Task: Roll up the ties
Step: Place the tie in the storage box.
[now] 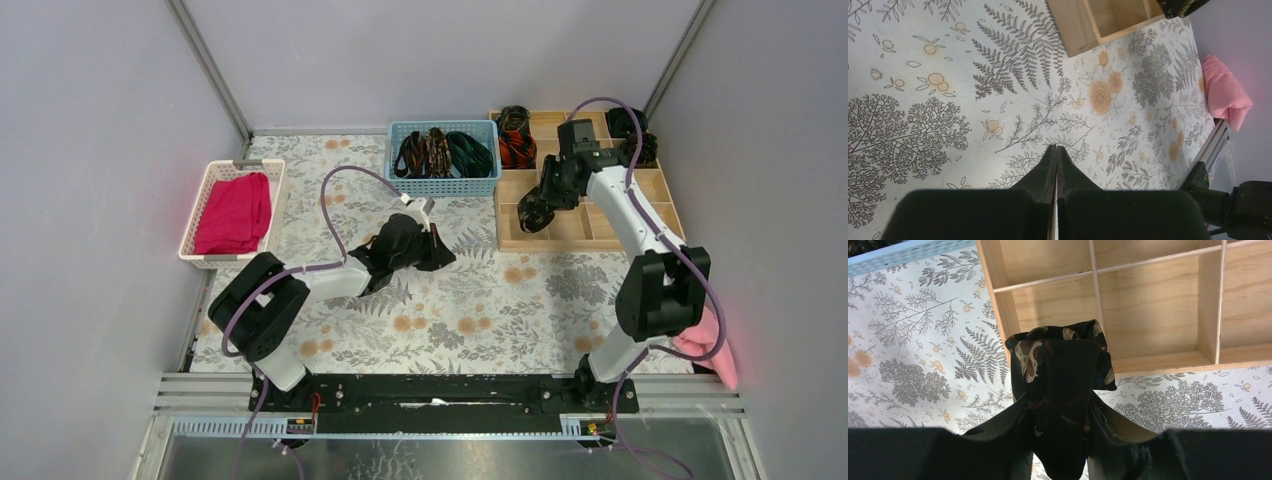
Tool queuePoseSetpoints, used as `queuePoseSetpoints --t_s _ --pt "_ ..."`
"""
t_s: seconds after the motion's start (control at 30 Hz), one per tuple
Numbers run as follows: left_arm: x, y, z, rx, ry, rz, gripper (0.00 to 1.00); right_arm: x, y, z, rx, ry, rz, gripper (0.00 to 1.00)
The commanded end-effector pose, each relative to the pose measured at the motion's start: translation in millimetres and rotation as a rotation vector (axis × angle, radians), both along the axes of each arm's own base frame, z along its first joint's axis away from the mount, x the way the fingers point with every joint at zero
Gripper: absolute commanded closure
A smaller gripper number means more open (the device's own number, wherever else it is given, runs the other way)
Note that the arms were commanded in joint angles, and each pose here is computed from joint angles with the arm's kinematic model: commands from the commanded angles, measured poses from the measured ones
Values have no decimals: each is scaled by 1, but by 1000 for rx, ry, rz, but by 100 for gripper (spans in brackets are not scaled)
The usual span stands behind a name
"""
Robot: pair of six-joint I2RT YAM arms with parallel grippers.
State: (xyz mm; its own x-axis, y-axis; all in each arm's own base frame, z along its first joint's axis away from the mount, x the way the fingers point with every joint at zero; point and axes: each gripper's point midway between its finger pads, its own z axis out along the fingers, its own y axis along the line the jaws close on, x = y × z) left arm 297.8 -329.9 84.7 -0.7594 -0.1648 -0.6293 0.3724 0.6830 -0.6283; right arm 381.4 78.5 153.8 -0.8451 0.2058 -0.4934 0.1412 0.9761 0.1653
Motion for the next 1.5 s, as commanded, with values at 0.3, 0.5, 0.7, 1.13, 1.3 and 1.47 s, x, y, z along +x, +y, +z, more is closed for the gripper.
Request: queuePoseSetpoints --t_s 0.3,0.5,0.7,1.13,1.3,1.47 --pt "-1 -8 42 -81 -36 -46 100 -3 16 -7 125 208 88 100" --pt "-7 -8 40 -85 -28 -63 100 4 12 -30 97 280 74 100" --pt "-7 -3 41 -82 -32 -55 100 7 3 -58 39 349 43 100" --pt "-7 -5 37 -104 -14 -57 100 -12 14 -109 96 585 115 100" --pt "-5 -7 34 -109 -7 -59 100 -15 5 -128 25 658 92 100" --pt "-4 -5 30 -105 -6 -63 100 -8 9 -148 25 645 86 98"
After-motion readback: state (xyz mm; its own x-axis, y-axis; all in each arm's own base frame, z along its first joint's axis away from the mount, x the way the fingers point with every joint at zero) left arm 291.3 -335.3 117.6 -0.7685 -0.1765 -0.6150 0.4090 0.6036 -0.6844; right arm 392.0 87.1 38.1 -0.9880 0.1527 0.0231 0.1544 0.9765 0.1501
